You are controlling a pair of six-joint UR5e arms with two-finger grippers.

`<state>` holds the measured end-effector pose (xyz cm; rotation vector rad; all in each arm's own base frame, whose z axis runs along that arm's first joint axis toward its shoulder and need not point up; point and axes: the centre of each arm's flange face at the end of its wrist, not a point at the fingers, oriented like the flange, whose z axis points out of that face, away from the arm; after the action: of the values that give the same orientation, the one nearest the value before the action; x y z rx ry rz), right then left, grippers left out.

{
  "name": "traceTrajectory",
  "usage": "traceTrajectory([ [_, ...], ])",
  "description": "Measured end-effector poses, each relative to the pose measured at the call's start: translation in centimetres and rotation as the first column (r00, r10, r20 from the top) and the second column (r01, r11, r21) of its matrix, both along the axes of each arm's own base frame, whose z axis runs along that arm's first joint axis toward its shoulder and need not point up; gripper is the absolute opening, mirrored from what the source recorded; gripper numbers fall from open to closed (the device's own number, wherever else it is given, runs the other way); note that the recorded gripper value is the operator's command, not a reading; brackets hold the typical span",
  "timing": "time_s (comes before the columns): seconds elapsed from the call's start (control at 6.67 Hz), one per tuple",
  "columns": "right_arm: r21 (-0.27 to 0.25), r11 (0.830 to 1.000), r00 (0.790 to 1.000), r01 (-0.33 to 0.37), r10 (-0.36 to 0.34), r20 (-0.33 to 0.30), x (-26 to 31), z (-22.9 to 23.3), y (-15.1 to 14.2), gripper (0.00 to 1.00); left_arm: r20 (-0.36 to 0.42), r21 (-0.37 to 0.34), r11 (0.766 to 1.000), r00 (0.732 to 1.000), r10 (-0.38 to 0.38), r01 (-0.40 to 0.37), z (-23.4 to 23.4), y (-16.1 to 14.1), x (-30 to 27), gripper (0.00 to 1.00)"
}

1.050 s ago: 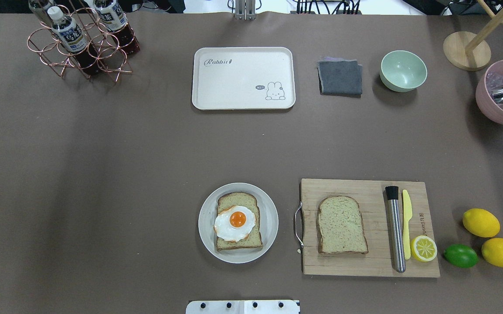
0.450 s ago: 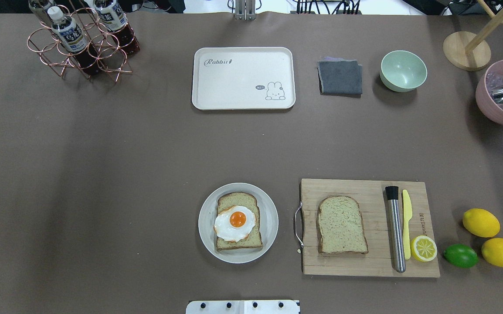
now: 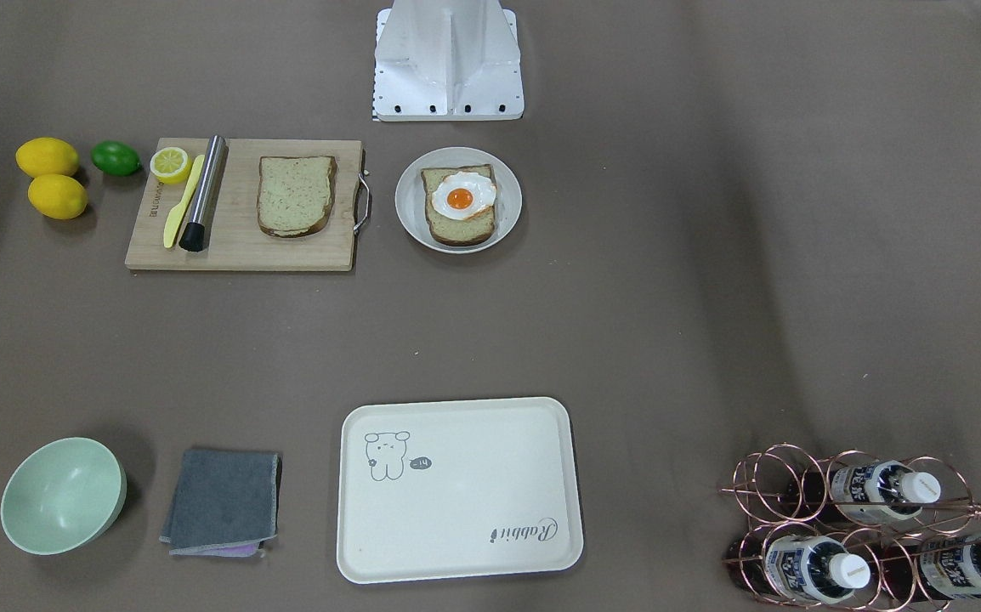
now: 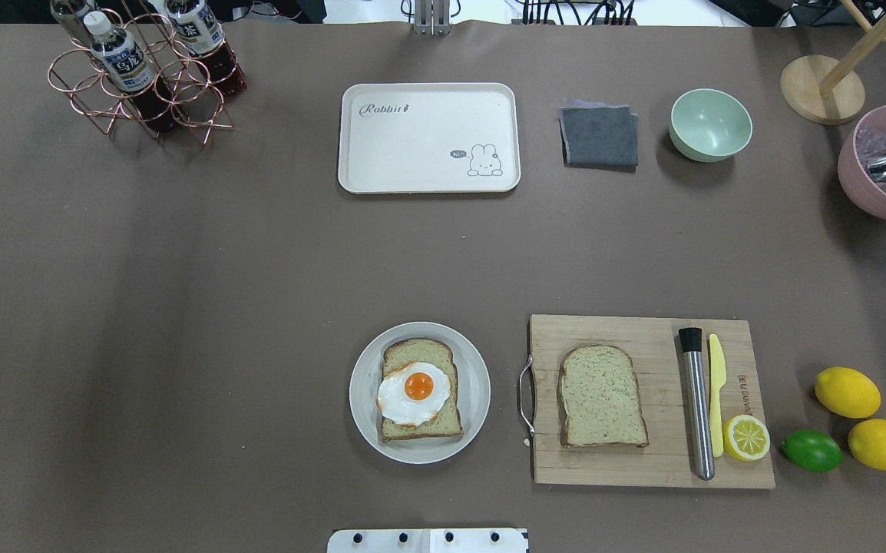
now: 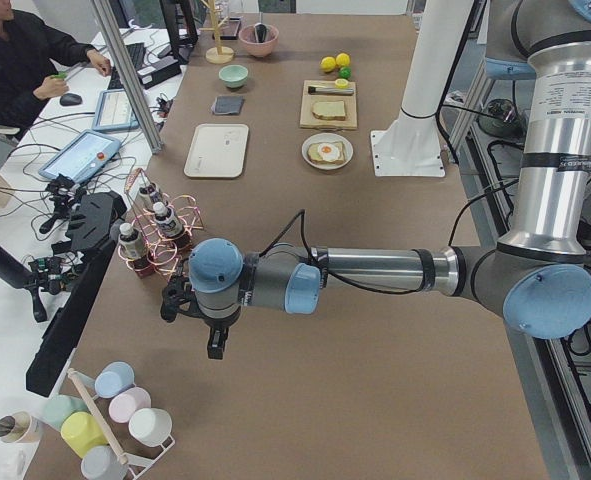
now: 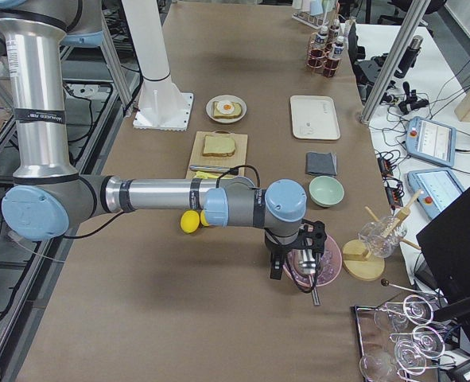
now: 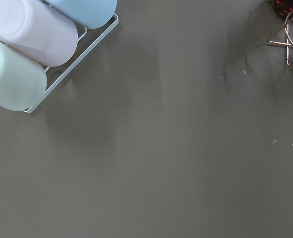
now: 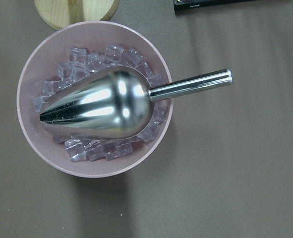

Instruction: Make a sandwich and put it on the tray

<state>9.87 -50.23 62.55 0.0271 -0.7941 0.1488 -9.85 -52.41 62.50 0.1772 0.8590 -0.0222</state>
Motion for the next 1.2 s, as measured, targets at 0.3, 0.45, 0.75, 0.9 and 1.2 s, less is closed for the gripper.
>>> traceTrajectory([
  [0.3,0.006,1.000,1.000,0.000,0.000,0.000,0.0,-0.3,0.1,1.00,0.000,0.021,1.000,1.000,0.001,-0.001,-1.2,-0.1,0.1,0.98],
  [0.45,0.010,1.000,1.000,0.002,-0.002,-0.001,-0.1,-0.5,0.0,1.00,-0.007,0.036,0.999,1.000,0.003,-0.002,-2.4,-0.3,0.3,0.98],
  [0.75,0.035,0.999,1.000,0.014,-0.014,-0.002,-0.8,-1.9,-0.4,1.00,-0.042,0.094,0.995,0.999,0.023,-0.019,-6.3,-0.7,1.7,0.98],
  [0.9,0.060,0.998,1.000,0.027,-0.028,0.011,-1.6,-3.3,-0.6,1.00,-0.059,0.111,0.994,0.998,0.021,-0.015,-9.6,-0.5,3.5,0.98],
  [1.2,0.121,0.991,0.991,0.059,-0.073,0.111,-3.8,-6.8,-0.7,1.00,-0.097,0.164,0.986,0.995,0.036,-0.020,-14.7,0.5,6.8,0.98],
])
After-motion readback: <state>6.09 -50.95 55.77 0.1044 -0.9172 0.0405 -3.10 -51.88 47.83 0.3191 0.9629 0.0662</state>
